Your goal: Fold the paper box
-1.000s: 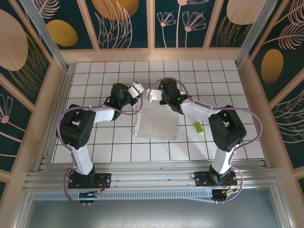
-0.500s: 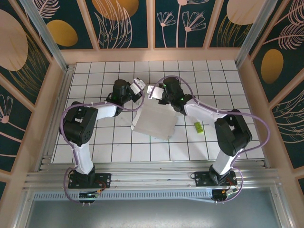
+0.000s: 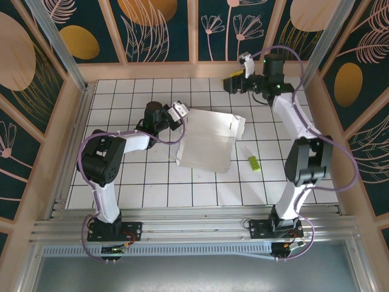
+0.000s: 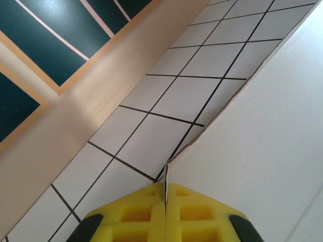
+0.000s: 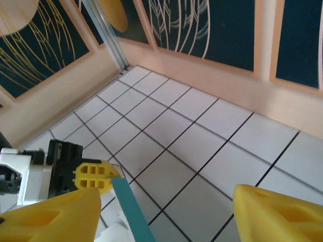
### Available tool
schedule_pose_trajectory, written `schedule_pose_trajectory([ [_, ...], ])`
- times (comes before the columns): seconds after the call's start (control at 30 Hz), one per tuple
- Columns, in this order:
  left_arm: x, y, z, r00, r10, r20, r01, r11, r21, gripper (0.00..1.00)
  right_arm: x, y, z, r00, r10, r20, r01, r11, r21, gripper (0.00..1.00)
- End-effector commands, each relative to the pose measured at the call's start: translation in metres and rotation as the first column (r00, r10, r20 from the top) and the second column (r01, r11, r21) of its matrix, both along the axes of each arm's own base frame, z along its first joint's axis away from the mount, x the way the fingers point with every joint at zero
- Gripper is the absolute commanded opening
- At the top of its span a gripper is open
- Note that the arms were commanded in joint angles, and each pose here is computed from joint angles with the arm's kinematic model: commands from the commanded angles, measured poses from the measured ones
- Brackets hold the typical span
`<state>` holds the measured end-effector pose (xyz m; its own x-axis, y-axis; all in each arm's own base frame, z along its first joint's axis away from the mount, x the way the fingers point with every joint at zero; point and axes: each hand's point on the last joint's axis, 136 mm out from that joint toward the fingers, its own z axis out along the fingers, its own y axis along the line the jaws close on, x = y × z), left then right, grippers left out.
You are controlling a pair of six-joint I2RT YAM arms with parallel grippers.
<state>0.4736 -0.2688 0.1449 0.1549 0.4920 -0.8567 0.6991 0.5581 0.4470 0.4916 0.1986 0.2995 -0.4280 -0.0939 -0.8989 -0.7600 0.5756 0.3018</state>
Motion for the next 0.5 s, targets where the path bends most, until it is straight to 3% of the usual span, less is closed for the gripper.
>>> schedule_pose_trajectory([
  [0.0, -0.006, -0.017, 0.017, 0.99, -0.098, 0.098, 0.096, 0.995, 0.021, 0.0, -0.018, 0.025, -0.045, 0.927, 0.142, -0.348, -0.118, 0.989, 0.09, 0.75],
  [0.17, -0.005, -0.021, 0.019, 0.983, -0.109, 0.146, 0.103, 0.994, 0.046, 0.0, -0.029, 0.058, -0.084, 0.869, 0.225, -0.44, -0.237, 0.971, 0.03, 0.82],
  [0.27, -0.006, -0.024, 0.02, 0.979, -0.115, 0.169, 0.108, 0.993, 0.053, 0.0, -0.034, 0.071, -0.104, 0.852, 0.23, -0.471, -0.264, 0.964, -0.008, 0.73],
  [0.47, -0.006, -0.026, 0.022, 0.975, -0.116, 0.19, 0.107, 0.993, 0.058, 0.0, -0.043, 0.074, -0.126, 0.809, 0.243, -0.535, -0.267, 0.963, 0.033, 0.57],
])
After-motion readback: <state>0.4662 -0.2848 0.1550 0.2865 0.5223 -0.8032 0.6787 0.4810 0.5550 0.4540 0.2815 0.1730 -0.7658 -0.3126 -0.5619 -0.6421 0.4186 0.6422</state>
